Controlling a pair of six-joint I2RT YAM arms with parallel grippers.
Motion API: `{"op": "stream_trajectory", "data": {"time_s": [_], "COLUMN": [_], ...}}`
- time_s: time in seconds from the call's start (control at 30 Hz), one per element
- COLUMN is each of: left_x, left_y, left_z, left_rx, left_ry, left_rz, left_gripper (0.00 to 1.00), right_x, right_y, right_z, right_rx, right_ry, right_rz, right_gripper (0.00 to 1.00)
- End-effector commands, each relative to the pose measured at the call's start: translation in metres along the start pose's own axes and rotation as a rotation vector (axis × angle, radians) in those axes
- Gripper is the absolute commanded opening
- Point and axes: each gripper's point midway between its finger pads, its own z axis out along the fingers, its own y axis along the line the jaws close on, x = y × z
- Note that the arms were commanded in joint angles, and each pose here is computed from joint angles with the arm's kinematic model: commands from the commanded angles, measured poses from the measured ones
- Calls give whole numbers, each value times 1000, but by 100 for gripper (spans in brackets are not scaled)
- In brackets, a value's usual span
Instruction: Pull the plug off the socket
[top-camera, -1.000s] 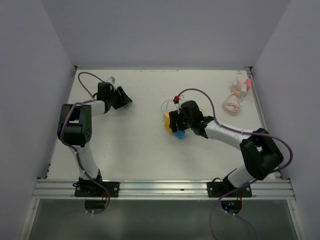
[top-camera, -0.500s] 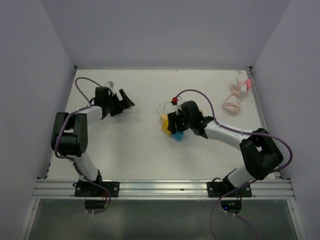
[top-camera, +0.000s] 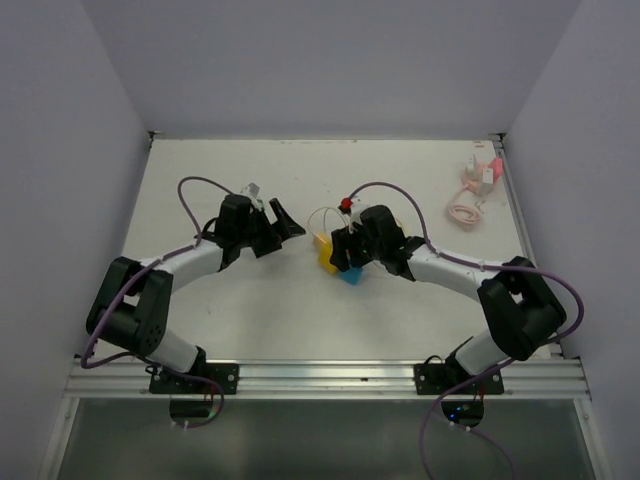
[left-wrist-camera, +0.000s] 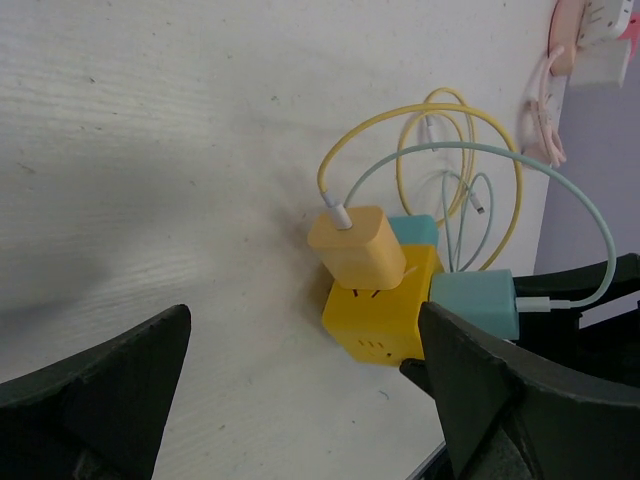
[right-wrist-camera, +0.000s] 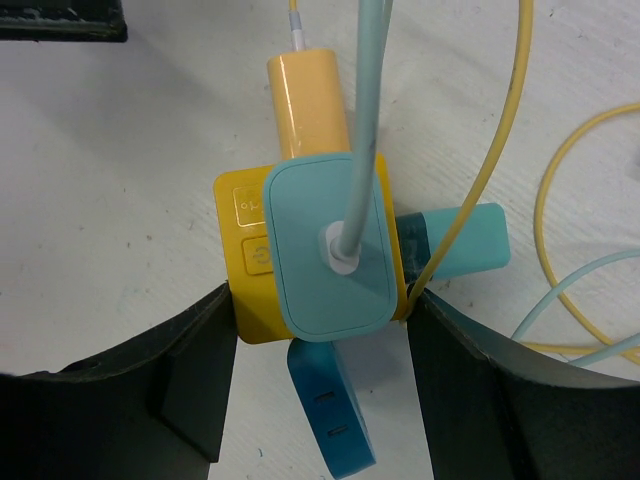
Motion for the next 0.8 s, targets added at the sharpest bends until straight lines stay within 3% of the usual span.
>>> {"op": "stream_trajectory", "data": {"time_s": [0.0,0.17,0.77], "left_x": [-9,-4,32], "left_y": [-33,-53,-37], "left_z": [10,30,63], "left_rx": [74,86,80], "left_ry": [-51,-67,-61], "left_rz": [-74,-99,-261], "left_gripper": [100,99,79], "right_x": [1,1,3], "right_y": [12,18,30], "right_z": [-2,-2,-1], "right_rx": [-49,-67,-111], "right_ry": [-11,-18,-43], "right_rz": [-4,4,43], "right_gripper": [0,0,0]}}
